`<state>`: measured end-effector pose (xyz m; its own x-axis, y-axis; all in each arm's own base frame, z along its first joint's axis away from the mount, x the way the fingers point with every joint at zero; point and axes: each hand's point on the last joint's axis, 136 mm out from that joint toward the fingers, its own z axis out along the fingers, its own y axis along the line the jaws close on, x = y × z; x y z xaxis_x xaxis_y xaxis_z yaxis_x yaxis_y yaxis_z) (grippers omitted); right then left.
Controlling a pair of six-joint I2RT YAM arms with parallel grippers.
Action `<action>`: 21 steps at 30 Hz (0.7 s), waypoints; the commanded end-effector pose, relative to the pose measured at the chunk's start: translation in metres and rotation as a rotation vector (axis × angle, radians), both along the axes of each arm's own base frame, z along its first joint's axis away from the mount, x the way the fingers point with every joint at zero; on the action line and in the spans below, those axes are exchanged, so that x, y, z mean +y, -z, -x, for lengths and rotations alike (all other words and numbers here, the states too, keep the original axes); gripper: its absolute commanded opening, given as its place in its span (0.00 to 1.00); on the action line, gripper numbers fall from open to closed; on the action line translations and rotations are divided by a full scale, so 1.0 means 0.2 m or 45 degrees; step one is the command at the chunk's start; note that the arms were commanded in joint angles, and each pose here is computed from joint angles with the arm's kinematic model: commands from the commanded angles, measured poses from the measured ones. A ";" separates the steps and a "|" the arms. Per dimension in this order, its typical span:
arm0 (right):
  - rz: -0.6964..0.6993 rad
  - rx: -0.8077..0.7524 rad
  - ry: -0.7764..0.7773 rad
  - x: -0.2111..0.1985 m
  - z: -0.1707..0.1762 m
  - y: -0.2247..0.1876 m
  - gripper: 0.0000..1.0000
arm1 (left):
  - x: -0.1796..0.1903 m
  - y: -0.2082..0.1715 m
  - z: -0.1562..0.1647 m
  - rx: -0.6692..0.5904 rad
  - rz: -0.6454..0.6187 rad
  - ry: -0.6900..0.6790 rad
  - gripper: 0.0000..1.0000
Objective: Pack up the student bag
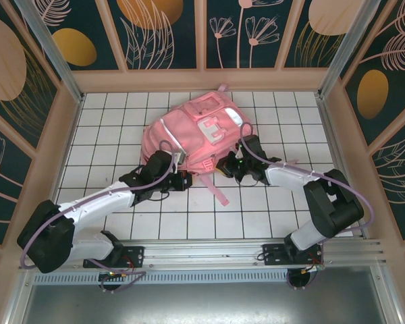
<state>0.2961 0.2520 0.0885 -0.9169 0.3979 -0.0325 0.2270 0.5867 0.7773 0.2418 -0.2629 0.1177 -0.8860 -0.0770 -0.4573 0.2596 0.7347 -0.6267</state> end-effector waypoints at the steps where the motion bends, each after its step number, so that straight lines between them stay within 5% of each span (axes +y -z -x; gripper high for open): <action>1: 0.255 0.039 0.315 -0.41 -0.08 0.17 0.00 | 0.16 0.07 0.02 0.130 0.031 -0.146 0.00; 7: 0.205 0.035 0.317 -0.40 -0.09 0.15 0.00 | 0.09 0.10 0.06 0.238 0.242 -0.137 0.00; 12: 0.176 0.003 0.247 -0.35 -0.09 0.11 0.00 | 0.08 0.06 0.03 0.147 0.113 -0.070 0.00; 16: 0.110 -0.060 0.098 -0.25 -0.08 0.00 0.00 | 0.04 -0.03 0.01 0.021 -0.111 0.007 0.33; 21: 0.002 -0.143 0.051 -0.18 -0.05 -0.22 0.00 | -0.03 -0.07 0.00 0.013 -0.180 0.060 0.49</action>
